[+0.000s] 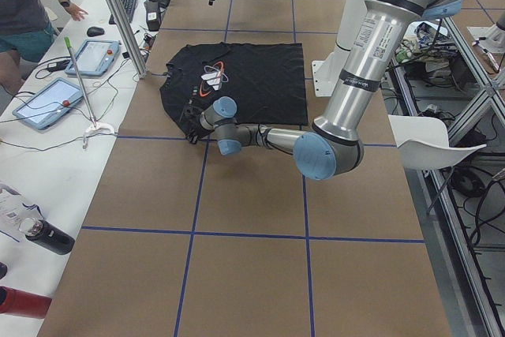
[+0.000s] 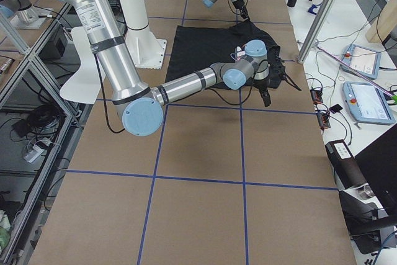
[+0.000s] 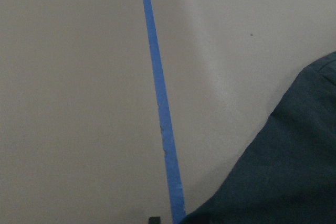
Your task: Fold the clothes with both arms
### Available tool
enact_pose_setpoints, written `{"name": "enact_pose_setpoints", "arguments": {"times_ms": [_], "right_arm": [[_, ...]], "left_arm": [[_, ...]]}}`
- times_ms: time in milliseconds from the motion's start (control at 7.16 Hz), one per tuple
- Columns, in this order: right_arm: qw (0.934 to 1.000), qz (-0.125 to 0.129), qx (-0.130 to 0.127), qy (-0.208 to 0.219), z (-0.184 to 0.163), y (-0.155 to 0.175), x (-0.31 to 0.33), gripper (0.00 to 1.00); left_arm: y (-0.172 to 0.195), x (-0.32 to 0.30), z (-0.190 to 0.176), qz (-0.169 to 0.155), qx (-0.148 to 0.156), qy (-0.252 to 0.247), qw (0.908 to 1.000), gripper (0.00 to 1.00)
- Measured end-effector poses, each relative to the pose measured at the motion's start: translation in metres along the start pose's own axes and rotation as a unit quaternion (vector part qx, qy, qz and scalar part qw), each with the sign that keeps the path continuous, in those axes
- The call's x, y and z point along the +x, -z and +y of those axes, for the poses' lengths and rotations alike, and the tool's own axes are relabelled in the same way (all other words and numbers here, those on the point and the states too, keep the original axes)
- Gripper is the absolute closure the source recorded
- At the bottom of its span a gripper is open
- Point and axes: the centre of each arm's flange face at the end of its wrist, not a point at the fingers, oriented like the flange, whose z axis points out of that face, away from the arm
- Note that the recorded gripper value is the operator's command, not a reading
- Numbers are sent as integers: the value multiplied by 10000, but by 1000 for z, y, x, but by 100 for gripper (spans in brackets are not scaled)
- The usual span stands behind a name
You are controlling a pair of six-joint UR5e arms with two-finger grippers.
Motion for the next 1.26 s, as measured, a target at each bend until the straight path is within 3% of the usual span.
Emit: {"name": "enact_pose_setpoints", "arguments": {"times_ms": [419, 698, 978, 1257], "right_arm": [[10000, -5, 9, -21, 0, 0, -1, 0], [10000, 2, 6, -26, 1, 0, 0, 0], [10000, 6, 9, -43, 1, 0, 0, 0], [10000, 8, 5, -75, 1, -1, 0, 0]], "left_arm": [[12, 14, -9, 137, 69, -6, 9999, 100], [18, 45, -26, 58, 2, 80, 10000, 100], [19, 118, -52, -260, -240, 510, 9981, 100], [12, 190, -45, -404, -403, 747, 9956, 100]]}}
